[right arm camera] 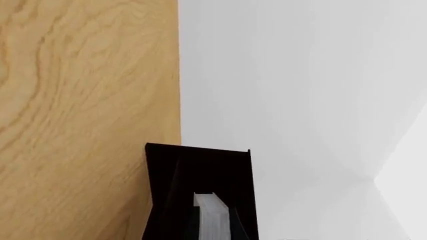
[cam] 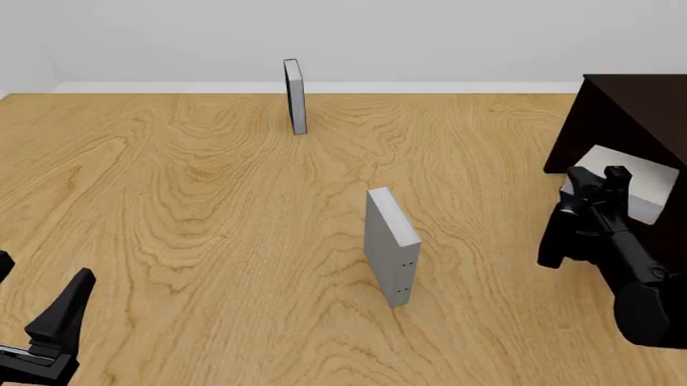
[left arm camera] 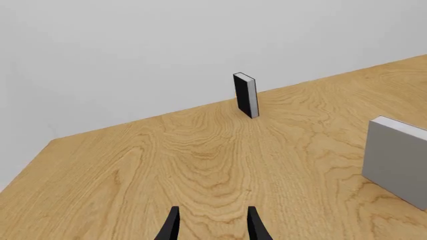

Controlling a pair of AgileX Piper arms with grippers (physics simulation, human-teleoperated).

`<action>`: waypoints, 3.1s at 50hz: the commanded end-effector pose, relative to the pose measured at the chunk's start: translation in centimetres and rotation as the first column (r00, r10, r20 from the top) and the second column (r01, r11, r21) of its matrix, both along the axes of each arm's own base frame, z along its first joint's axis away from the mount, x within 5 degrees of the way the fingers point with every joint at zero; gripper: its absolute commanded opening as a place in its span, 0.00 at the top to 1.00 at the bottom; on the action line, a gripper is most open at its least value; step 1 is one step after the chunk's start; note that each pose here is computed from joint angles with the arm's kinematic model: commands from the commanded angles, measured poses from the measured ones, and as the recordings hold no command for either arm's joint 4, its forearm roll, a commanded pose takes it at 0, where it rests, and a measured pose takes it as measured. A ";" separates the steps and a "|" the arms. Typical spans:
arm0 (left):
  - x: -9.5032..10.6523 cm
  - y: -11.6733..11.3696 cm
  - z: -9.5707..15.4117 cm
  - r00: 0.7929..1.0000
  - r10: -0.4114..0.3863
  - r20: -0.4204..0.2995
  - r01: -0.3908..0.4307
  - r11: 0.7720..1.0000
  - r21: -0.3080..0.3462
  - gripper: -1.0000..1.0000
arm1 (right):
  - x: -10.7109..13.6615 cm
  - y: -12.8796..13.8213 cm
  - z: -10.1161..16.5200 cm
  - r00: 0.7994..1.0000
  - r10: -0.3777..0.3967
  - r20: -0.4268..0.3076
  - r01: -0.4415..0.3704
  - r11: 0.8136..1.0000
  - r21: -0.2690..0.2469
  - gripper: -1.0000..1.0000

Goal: Pick up the book on the right and place it on the cabinet shelf.

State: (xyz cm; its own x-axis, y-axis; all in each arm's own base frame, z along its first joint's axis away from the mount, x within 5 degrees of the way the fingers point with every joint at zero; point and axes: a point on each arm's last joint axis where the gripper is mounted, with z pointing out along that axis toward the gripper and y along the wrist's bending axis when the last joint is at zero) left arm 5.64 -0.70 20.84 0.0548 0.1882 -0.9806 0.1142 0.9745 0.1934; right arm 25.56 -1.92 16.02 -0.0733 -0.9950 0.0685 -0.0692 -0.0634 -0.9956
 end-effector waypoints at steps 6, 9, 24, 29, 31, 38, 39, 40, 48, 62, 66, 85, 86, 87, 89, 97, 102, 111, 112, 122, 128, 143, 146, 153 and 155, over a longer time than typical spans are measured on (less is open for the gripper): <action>0.0 0.0 0.0 1.000 0.004 0.001 -0.004 1.000 -0.003 0.00 | 1.6 -0.7 0.2 0.999 -0.019 0.034 0.018 1.000 0.017 1.00; 0.0 0.0 0.0 1.000 0.003 0.001 -0.003 1.000 -0.002 0.00 | 1.8 -0.8 0.1 0.999 -0.022 0.035 0.021 1.000 0.017 1.00; 0.0 0.0 0.0 1.000 0.003 0.000 -0.003 1.000 -0.002 0.00 | 2.7 -1.7 -0.6 0.998 -0.051 0.021 0.051 0.999 0.011 1.00; 0.0 0.0 0.0 1.000 0.003 -0.001 -0.003 1.000 -0.002 0.00 | 2.8 -1.9 -0.6 0.998 -0.058 0.024 0.058 0.998 0.014 1.00; 0.0 0.0 0.0 1.000 0.004 -0.001 -0.004 1.000 -0.005 0.00 | 2.9 -2.0 -0.5 0.998 -0.059 0.026 0.058 0.998 0.018 1.00; 0.0 0.0 0.0 1.000 0.004 -0.001 -0.004 1.000 -0.006 0.00 | 3.2 -2.3 -0.8 0.997 -0.068 0.021 0.068 0.998 0.017 1.00; 0.0 0.0 0.0 1.000 0.004 -0.001 -0.004 1.000 -0.007 0.00 | 3.3 -2.3 -0.8 0.997 -0.069 0.023 0.068 0.997 0.020 1.00; 0.0 0.0 0.0 1.000 0.003 -0.001 -0.003 1.000 -0.006 0.00 | 3.3 -2.3 -1.0 0.997 -0.070 0.019 0.070 0.997 0.028 1.00; 0.0 0.0 0.0 1.000 0.004 0.000 -0.004 1.000 -0.007 0.00 | 3.8 -2.7 -1.4 0.997 -0.081 0.010 0.081 0.996 0.023 1.00; 0.0 0.0 0.0 1.000 0.005 0.000 -0.005 1.000 -0.009 0.00 | 4.4 -3.4 -2.4 0.995 -0.100 -0.012 0.100 0.994 0.032 1.00; 0.0 0.0 0.0 1.000 0.006 0.000 -0.006 1.000 -0.008 0.00 | 4.3 -3.6 -2.7 0.994 -0.107 -0.021 0.108 0.993 0.042 1.00; 0.0 0.0 0.0 1.000 0.005 -0.002 -0.005 1.000 -0.005 0.00 | 3.3 -4.2 -4.2 0.987 -0.133 -0.085 0.140 0.987 0.082 1.00; 0.0 0.0 0.0 1.000 0.004 -0.001 -0.004 1.000 -0.003 0.00 | 3.3 -4.2 -4.3 0.987 -0.134 -0.089 0.142 0.986 0.087 1.00; 0.0 0.0 0.0 1.000 0.005 -0.001 -0.005 1.000 -0.004 0.00 | 3.2 -4.2 -4.3 0.987 -0.135 -0.090 0.143 0.986 0.089 1.00; 0.0 0.0 0.0 1.000 0.005 -0.002 -0.005 1.000 -0.004 0.00 | 3.1 -4.1 -4.5 0.986 -0.135 -0.099 0.144 0.985 0.096 1.00; 0.0 0.0 0.0 1.000 0.005 -0.001 -0.005 1.000 -0.004 0.00 | 2.8 -4.3 -4.7 0.984 -0.145 -0.108 0.157 0.981 0.115 1.00; 0.0 0.0 0.0 1.000 0.005 -0.001 -0.005 1.000 -0.004 0.00 | 2.5 -4.5 -4.8 0.981 -0.152 -0.117 0.166 0.978 0.126 1.00; 0.0 0.0 0.0 1.000 0.003 0.000 -0.003 1.000 -0.004 0.00 | 2.0 -4.6 -5.2 0.977 -0.162 -0.137 0.182 0.972 0.150 1.00; 0.0 0.0 0.0 1.000 0.003 0.000 -0.003 1.000 -0.005 0.00 | 2.0 -4.6 -5.2 0.977 -0.162 -0.138 0.182 0.972 0.150 1.00; 0.0 0.0 0.0 1.000 0.002 0.000 -0.002 1.000 -0.006 0.00 | 2.0 -4.5 -5.2 0.977 -0.159 -0.145 0.182 0.970 0.163 0.00; 0.0 0.0 0.0 1.000 0.003 0.001 -0.003 1.000 -0.008 0.00 | 1.9 -4.4 -5.2 0.976 -0.156 -0.150 0.180 0.970 0.165 0.00; 0.0 0.0 0.0 1.000 0.003 0.001 -0.003 1.000 -0.010 0.00 | 2.0 -4.0 -5.2 0.977 -0.141 -0.158 0.168 0.970 0.175 0.00; 0.0 0.0 0.0 1.000 0.003 0.001 -0.003 1.000 -0.010 0.00 | 2.1 -3.9 -5.0 0.979 -0.138 -0.152 0.164 0.971 0.176 0.00; 0.0 0.0 0.0 1.000 0.003 0.001 -0.003 1.000 -0.011 0.00 | 2.3 -3.9 -4.1 0.982 -0.135 -0.131 0.157 0.973 0.170 0.00; 0.0 0.0 0.0 1.000 0.003 0.001 -0.003 1.000 -0.011 0.00 | 2.4 -3.8 -4.1 0.983 -0.132 -0.130 0.153 0.974 0.169 0.00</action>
State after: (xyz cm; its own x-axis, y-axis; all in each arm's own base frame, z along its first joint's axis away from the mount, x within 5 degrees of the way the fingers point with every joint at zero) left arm 5.62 -0.68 20.86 0.0554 0.1784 -0.9824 0.1112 0.9767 0.1836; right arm 27.77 -5.86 11.38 -0.2253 -0.9700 -0.0911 -0.1919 0.1358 -0.9720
